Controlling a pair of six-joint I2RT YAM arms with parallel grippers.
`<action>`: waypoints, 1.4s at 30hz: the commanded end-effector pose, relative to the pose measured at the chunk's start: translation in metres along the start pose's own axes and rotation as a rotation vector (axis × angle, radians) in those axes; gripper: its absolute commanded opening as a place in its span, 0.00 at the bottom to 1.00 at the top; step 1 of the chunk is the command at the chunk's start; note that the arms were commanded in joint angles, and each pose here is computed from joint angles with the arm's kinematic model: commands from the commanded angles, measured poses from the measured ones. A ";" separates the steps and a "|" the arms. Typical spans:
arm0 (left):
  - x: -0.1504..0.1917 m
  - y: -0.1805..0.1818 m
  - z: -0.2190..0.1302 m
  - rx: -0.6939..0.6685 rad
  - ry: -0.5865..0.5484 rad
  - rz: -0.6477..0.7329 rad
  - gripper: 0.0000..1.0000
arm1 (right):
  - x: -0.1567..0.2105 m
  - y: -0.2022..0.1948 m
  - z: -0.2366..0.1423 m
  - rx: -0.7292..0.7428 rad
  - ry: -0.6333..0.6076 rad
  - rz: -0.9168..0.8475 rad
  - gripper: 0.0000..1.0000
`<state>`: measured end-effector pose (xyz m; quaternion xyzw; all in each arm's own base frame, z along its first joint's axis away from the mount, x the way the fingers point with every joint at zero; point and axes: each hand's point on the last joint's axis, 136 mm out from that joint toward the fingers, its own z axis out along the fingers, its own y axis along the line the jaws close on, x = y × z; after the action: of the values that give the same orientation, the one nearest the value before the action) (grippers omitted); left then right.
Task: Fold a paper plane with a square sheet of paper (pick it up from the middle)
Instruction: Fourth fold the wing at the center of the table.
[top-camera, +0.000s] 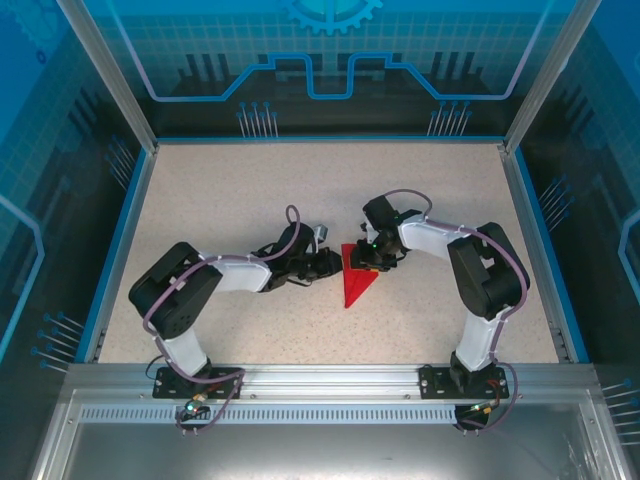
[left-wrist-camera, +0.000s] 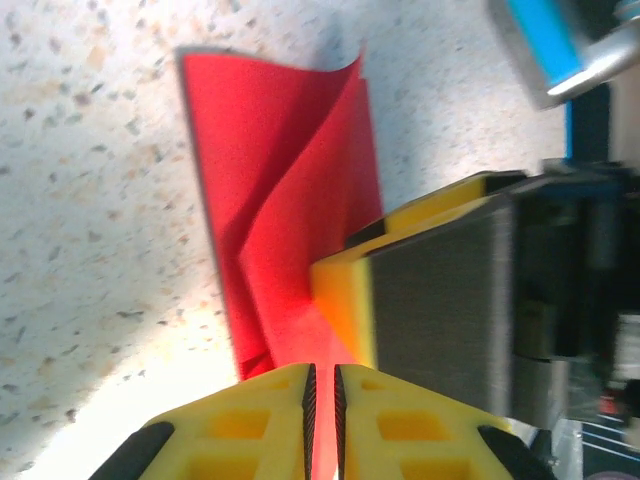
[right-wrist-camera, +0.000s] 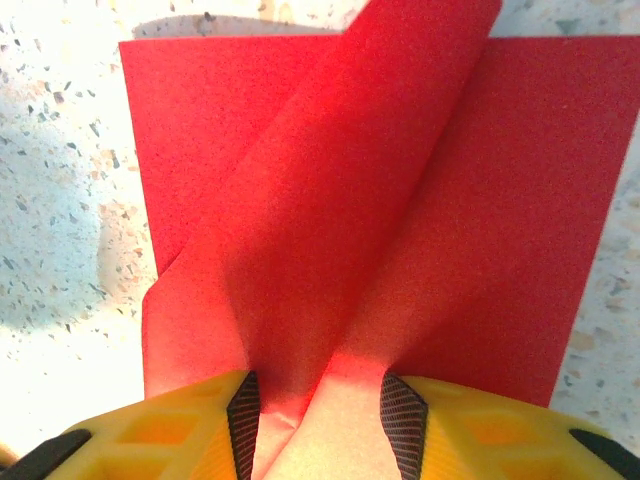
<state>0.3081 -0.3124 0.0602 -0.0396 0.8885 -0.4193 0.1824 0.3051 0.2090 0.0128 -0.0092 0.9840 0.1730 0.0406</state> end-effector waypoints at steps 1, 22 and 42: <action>0.006 -0.003 -0.001 0.033 0.025 0.015 0.14 | 0.030 -0.028 0.029 0.118 0.113 0.030 0.44; 0.026 0.002 0.025 0.040 0.108 0.019 0.00 | 0.032 -0.029 0.031 0.126 0.134 0.068 0.43; 0.023 0.021 0.028 -0.067 0.095 0.016 0.00 | 0.034 -0.031 0.032 0.135 0.138 0.067 0.43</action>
<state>0.2962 -0.3231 0.0284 -0.0227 0.9030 -0.4051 0.1413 0.3059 0.2090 0.0120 0.0060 0.9857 0.1657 0.0308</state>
